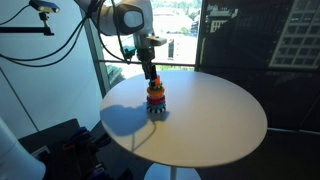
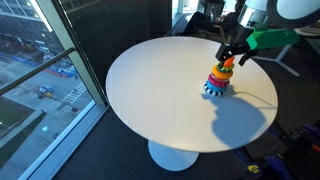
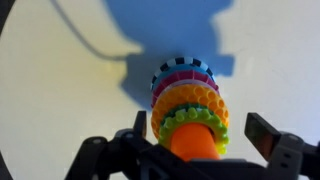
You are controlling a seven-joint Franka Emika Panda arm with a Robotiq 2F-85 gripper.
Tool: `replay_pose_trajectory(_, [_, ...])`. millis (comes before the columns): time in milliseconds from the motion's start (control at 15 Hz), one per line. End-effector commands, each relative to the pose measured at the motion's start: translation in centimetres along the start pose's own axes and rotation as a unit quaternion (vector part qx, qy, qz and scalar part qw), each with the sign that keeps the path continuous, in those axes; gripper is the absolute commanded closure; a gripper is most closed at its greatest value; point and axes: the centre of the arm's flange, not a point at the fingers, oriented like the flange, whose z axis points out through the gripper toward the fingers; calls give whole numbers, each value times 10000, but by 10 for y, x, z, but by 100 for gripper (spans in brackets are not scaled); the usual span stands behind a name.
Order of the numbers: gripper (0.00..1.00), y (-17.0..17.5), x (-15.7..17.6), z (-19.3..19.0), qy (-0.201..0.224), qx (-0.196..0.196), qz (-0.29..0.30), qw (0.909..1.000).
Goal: Pick up the lime green ring from the ring holder and put it on the table
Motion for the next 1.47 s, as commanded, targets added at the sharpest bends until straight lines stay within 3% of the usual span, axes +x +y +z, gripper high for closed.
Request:
replay_pose_trajectory(0, [0, -7, 3, 3, 161, 95, 122, 9997])
replay_pose_trajectory(400, [0, -9, 5, 5, 388, 186, 201, 9989])
replay_pose_trajectory(1400, [0, -5, 6, 11, 377, -5, 413, 9984])
